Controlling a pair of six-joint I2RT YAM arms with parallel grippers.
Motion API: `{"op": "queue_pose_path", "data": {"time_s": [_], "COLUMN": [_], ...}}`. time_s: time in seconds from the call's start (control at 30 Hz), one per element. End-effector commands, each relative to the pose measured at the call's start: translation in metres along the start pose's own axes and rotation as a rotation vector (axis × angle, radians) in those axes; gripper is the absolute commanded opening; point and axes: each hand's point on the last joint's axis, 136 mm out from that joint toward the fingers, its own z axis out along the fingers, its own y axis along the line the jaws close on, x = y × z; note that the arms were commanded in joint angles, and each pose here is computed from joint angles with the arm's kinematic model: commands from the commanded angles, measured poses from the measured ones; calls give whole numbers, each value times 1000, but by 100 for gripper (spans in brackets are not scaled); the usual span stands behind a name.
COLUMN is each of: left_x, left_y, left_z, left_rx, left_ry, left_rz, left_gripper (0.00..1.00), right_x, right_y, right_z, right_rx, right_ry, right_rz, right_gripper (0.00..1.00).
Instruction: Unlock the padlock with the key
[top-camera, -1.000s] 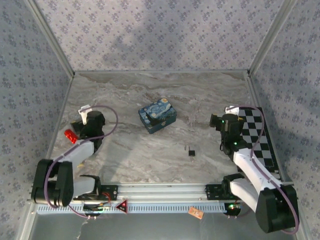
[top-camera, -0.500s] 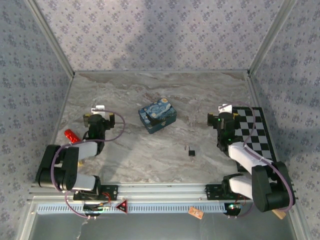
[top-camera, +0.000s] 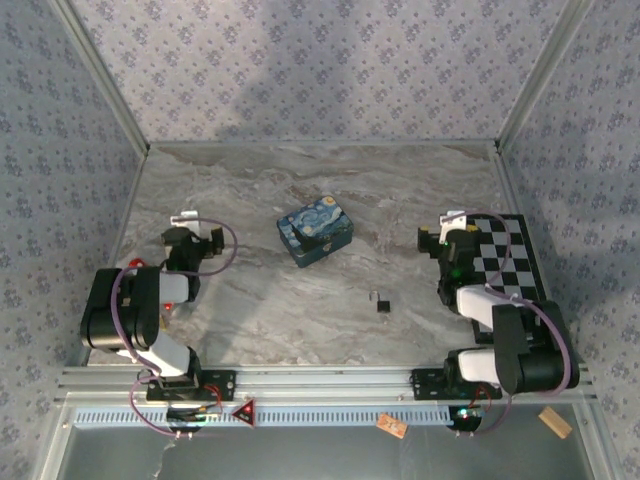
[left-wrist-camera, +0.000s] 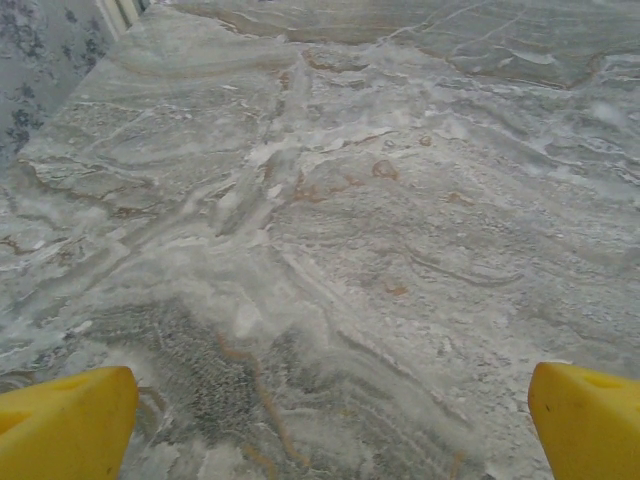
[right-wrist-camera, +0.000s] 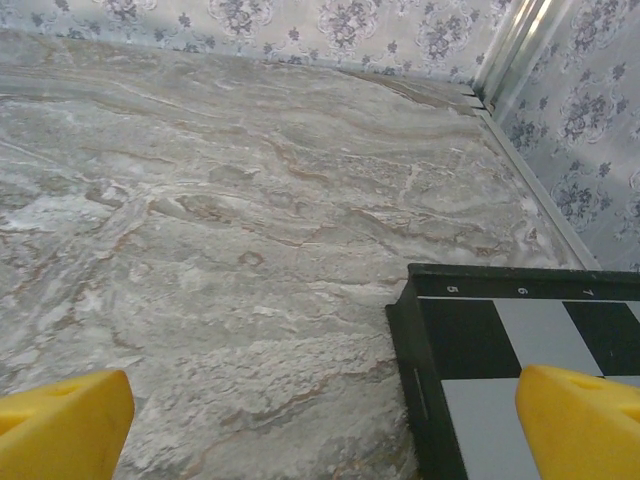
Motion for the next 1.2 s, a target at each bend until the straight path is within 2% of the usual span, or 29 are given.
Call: {"op": "queue_pose_path", "data": {"time_s": [0.0,0.3,0.57,1.17], "left_x": [-15,-14,-14,-14], "left_y": [-6,-6,-7,-6], "left_z": [1,1,1,1], "left_rx": [36,36,37,37], "left_ry": [-36,-34,-33,-33], "left_rz": [-25,-24,-24,-23], "left_gripper": [100,100,100,100], "right_x": [1,18,20,21], "right_y": [8,16,5,5], "right_z": [8,28,33,33], "right_rx": [-77,-199,-115,-117], "right_ry": [-22,30,53,54], "right_rz": [24,77,89,92], "right_gripper": [100,100,100,100]}}
